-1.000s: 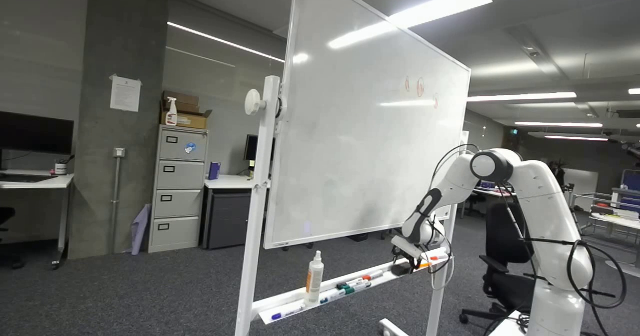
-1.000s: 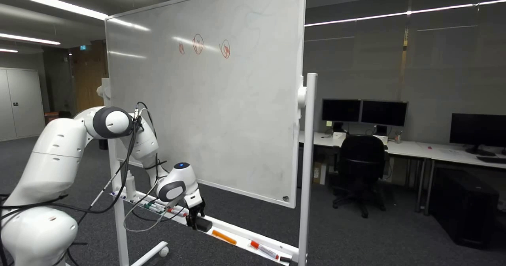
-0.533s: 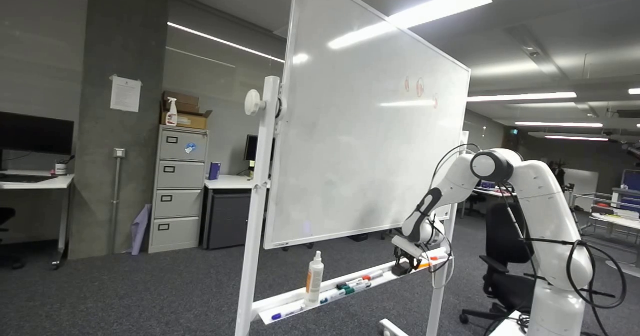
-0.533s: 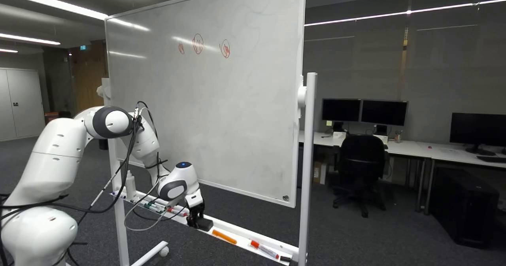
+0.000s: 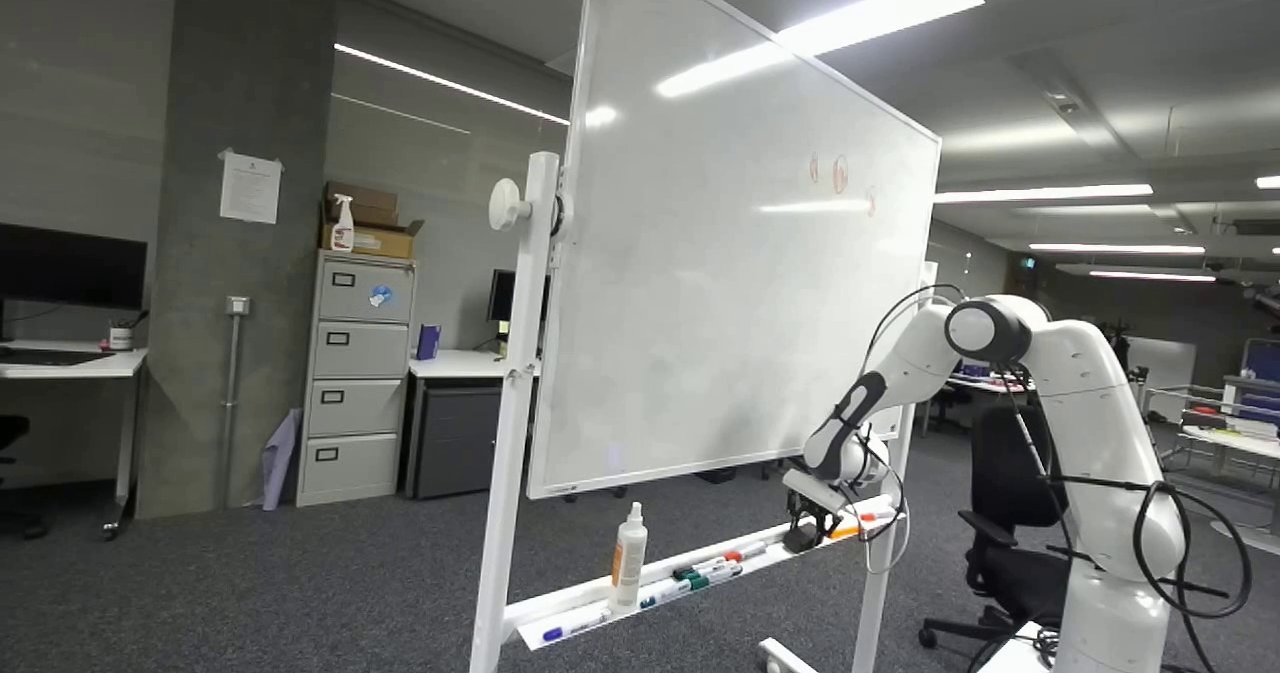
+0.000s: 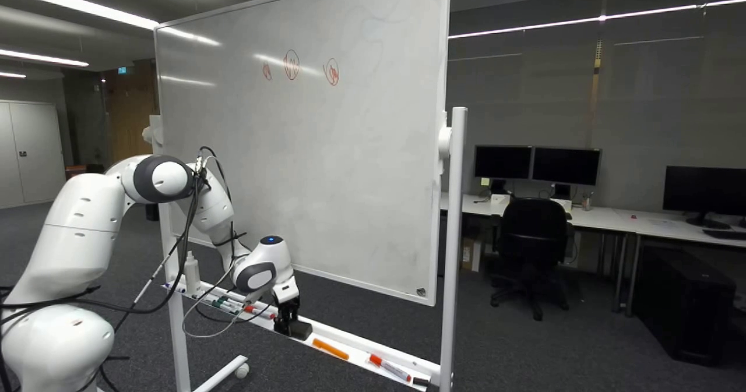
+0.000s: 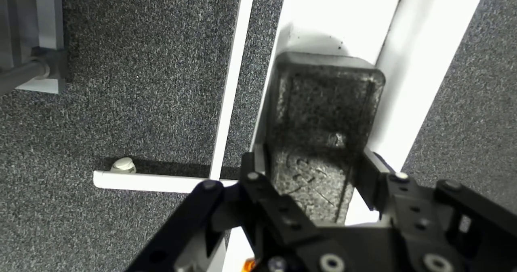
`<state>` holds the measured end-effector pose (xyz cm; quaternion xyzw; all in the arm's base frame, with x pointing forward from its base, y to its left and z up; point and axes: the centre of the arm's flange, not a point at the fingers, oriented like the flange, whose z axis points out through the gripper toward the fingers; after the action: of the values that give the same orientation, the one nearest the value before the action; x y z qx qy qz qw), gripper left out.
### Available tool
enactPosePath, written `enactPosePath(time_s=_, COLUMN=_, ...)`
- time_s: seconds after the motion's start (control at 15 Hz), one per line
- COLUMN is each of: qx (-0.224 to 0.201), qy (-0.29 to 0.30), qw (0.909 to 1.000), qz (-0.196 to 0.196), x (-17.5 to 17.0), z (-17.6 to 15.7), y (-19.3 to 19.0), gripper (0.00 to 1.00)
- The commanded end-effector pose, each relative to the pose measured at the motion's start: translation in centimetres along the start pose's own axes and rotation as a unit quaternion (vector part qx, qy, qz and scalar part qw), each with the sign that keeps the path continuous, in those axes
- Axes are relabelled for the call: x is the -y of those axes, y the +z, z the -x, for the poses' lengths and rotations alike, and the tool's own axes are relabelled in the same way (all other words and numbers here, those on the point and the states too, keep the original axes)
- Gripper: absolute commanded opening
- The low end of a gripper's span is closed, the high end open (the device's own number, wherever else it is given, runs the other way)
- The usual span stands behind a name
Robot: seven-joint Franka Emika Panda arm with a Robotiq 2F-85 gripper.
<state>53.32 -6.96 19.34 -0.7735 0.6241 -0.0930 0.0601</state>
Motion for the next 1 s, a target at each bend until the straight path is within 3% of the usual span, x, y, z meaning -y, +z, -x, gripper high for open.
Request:
enactPosePath(time_s=0.0, qx=0.025, qy=-0.010, qw=0.9993, qz=0.027, x=-0.3, z=0.6, y=-3.0, gripper=0.31)
enactPosePath(time_s=0.27, qx=0.034, qy=-0.032, qw=0.9955, qz=0.082, x=-1.7, z=1.1, y=-5.6, gripper=0.31)
enactPosePath(time_s=0.4, qx=0.014, qy=-0.030, qw=0.9920, qz=0.121, x=-2.8, z=1.3, y=-6.8, gripper=0.31)
enactPosePath(time_s=0.67, qx=-0.026, qy=-0.056, qw=0.9793, qz=0.192, x=-5.7, z=2.2, y=-8.8, gripper=0.31)
enactPosePath(time_s=0.93, qx=-0.050, qy=-0.116, qw=0.9666, qz=0.223, x=-8.7, z=4.9, y=-12.1, gripper=0.31)
